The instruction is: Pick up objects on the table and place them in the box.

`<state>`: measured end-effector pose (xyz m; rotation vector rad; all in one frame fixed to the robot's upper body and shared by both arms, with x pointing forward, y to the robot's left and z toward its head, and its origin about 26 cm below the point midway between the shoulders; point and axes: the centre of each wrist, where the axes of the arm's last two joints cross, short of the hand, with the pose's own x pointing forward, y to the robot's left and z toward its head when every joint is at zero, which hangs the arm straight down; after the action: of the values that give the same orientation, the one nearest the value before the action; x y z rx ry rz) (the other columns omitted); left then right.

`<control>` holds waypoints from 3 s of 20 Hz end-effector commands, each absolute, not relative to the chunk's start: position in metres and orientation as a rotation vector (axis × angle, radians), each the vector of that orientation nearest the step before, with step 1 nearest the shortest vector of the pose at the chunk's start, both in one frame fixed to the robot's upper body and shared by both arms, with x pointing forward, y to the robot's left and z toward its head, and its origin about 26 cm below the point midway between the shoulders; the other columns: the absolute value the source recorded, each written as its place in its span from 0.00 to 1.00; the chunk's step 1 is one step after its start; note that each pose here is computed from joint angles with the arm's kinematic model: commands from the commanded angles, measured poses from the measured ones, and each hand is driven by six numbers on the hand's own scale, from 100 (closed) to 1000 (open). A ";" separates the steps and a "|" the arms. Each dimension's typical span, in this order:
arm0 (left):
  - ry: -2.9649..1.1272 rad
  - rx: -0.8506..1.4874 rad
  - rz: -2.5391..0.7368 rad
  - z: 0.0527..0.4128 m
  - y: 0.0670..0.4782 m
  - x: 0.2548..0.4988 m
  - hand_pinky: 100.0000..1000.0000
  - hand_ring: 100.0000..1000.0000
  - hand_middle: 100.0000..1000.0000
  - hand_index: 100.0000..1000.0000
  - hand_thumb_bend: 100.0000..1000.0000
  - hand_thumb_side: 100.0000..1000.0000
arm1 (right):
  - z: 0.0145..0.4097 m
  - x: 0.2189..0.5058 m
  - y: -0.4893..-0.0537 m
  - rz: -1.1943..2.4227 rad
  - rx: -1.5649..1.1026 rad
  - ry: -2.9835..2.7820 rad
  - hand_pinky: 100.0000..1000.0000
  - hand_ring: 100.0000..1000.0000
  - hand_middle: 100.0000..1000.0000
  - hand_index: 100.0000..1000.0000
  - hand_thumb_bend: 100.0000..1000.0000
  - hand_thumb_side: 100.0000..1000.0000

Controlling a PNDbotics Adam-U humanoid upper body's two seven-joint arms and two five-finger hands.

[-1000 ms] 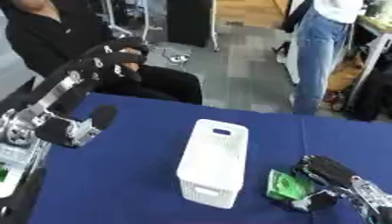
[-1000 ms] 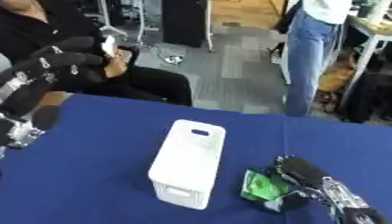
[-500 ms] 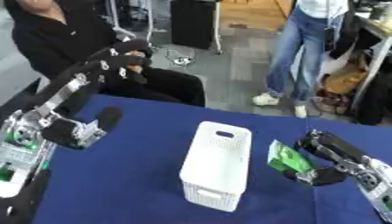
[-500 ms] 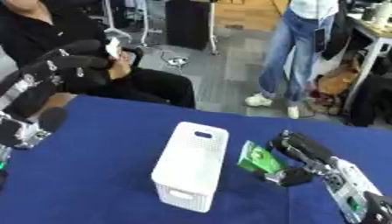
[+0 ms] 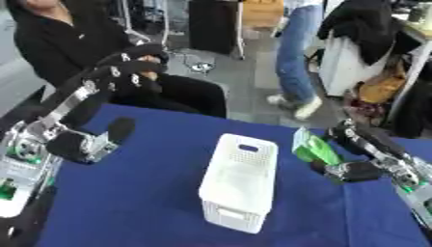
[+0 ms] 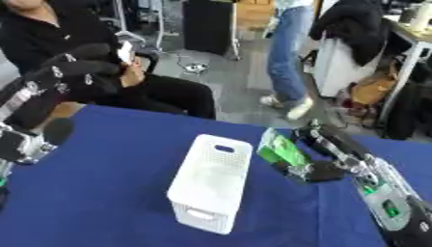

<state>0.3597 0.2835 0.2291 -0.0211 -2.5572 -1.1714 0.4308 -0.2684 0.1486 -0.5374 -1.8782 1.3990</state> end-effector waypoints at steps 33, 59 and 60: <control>-2.634 -0.029 -1.141 0.251 0.265 0.359 0.67 0.89 0.97 0.92 0.00 0.64 | 0.194 0.474 -0.225 1.658 -0.397 -2.001 0.00 0.00 0.00 0.10 0.37 0.75; -2.664 -0.092 -1.137 0.256 0.250 0.359 0.67 0.89 0.97 0.92 0.00 0.65 | 0.187 0.494 -0.208 1.695 -0.268 -2.071 0.00 0.00 0.00 0.11 0.35 0.76; -2.665 -0.097 -1.136 0.257 0.249 0.359 0.67 0.89 0.97 0.92 0.00 0.65 | 0.186 0.494 -0.209 1.687 -0.265 -2.074 0.00 0.00 0.00 0.11 0.35 0.76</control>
<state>0.3618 0.2527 0.2440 -0.0970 -2.6278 -1.1182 0.4916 -0.2092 0.1687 -0.2422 -2.0302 1.6912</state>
